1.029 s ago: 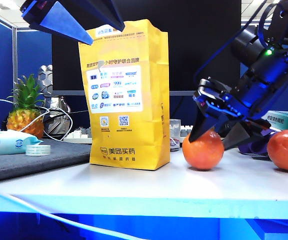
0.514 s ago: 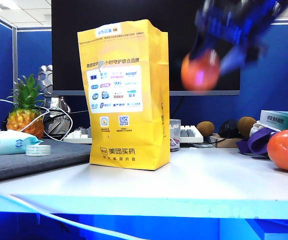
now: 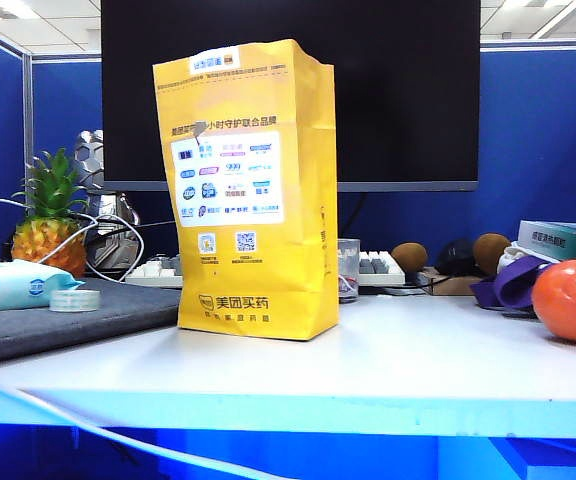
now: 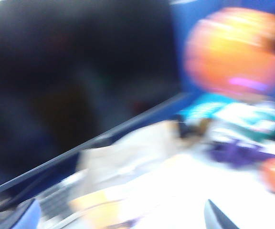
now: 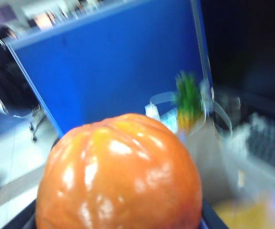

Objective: Pick up the orange and throw it into the yellow paper bag.

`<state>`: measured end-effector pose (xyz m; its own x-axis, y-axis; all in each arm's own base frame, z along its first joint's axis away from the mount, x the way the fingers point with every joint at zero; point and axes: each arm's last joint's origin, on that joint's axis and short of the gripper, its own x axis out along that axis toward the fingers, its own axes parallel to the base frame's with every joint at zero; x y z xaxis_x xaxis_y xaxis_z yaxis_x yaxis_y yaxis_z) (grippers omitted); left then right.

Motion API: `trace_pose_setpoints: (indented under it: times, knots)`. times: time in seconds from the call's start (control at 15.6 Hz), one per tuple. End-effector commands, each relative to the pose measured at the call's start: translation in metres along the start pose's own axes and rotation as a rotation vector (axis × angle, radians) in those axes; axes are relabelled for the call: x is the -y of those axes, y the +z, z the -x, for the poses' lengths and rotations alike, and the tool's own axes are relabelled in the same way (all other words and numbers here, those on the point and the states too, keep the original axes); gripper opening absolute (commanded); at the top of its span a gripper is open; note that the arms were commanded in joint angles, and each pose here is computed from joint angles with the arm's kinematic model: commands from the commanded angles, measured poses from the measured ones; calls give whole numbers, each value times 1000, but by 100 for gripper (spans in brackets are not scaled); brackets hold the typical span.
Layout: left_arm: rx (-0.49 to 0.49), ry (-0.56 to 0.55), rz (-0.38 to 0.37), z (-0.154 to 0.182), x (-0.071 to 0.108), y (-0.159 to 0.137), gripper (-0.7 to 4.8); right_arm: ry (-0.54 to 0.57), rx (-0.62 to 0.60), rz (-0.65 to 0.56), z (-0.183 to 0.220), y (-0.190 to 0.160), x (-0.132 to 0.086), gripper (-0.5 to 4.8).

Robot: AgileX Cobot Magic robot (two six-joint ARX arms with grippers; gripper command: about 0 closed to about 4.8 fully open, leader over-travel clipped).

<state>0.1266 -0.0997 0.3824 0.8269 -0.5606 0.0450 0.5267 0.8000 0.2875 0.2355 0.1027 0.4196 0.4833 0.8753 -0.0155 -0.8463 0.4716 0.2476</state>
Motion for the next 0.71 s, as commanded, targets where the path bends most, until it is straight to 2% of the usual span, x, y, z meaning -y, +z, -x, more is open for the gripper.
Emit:
trace_pose_setpoints:
  times: [0.06, 0.32, 0.51, 0.58, 0.64, 0.71]
  knots:
    - [10, -50, 18, -3, 2, 0, 479, 17, 26, -7, -29, -7, 26, 243]
    - [-56, -67, 40, -8, 5, -8, 479, 71, -31, -88, -85, -8, 65, 263]
    - [-116, -64, 32, -13, 6, -14, 479, 96, -54, -145, -102, -10, 79, 292]
    - [-124, -62, 31, -14, 7, -15, 479, 96, -56, -143, -103, -11, 80, 416]
    - [-124, -63, 31, -15, 7, -16, 479, 87, -38, -128, -103, -10, 80, 479]
    - [-129, -64, 31, -17, 7, -16, 479, 72, -29, -126, -102, -8, 82, 479]
